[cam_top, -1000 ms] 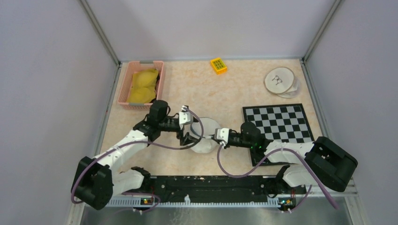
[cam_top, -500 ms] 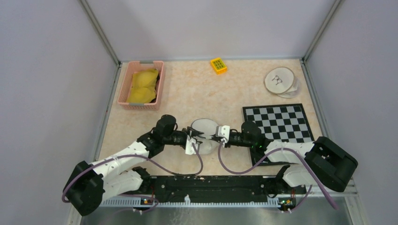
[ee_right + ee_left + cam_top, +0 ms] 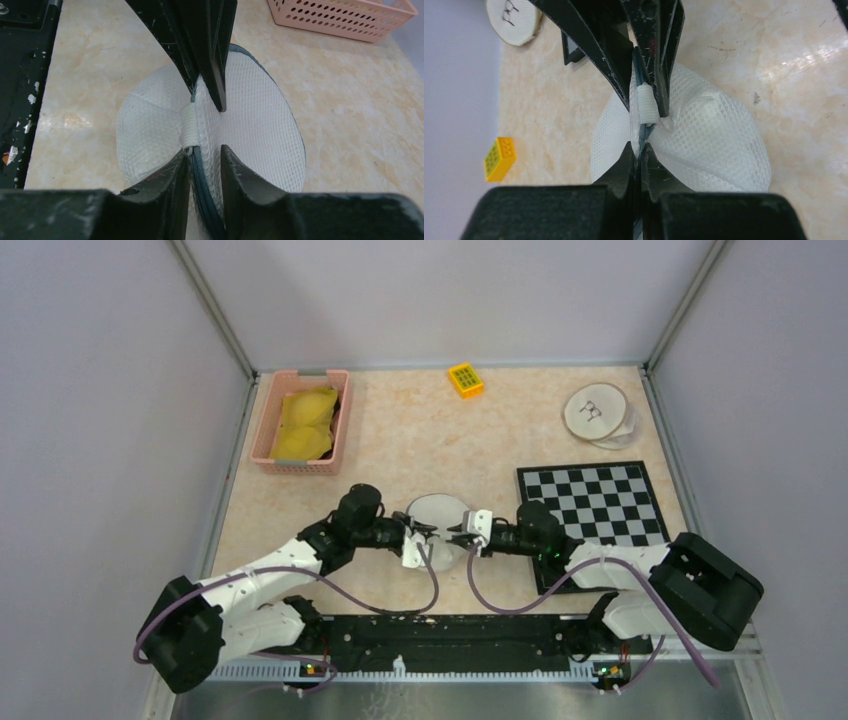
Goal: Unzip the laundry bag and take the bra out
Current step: Unzip the laundry bag at the center of the board.
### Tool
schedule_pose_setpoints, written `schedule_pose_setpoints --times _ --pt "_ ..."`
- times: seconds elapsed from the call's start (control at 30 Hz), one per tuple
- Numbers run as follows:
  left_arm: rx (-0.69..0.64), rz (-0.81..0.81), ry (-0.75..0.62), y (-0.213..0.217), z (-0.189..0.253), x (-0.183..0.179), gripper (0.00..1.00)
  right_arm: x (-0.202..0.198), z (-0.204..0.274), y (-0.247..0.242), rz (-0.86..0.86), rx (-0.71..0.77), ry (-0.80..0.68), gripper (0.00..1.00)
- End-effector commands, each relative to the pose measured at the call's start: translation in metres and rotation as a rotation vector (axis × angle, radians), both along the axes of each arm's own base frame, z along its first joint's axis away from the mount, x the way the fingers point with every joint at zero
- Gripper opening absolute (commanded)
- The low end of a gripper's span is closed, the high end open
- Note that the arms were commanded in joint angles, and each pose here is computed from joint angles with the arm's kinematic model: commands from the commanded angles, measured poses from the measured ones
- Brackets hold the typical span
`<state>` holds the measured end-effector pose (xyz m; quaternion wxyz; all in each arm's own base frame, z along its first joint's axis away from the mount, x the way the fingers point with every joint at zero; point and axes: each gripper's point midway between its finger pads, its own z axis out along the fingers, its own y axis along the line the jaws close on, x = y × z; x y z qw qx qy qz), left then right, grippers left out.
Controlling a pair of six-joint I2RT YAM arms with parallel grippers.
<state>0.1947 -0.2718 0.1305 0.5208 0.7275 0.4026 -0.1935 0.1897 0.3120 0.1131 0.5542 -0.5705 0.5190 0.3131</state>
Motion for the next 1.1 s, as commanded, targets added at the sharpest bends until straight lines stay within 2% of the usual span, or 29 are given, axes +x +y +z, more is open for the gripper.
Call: schedule_pose_setpoints --times 0.0,0.13,0.4,0.77,0.93,1.07 --pt "-0.043 0.012 0.225 -0.006 0.007 -0.008 0.00 0.008 0.028 -0.002 -0.026 0.087 -0.114 0.33" --pt "-0.070 0.020 0.365 -0.006 0.007 -0.011 0.00 0.008 0.032 -0.003 -0.027 0.106 -0.146 0.39" --pt "-0.127 0.009 0.616 -0.001 0.016 -0.007 0.00 0.007 0.028 -0.008 -0.027 0.089 -0.213 0.38" --pt "-0.111 -0.021 0.753 0.001 0.007 -0.014 0.00 0.002 0.037 0.000 -0.002 0.117 -0.241 0.46" --pt "-0.104 -0.023 0.809 0.002 0.005 -0.015 0.00 -0.004 0.037 0.006 0.032 0.120 -0.229 0.39" --pt "-0.116 -0.028 0.838 0.001 0.009 -0.012 0.00 -0.007 0.033 0.008 0.048 0.109 -0.229 0.22"
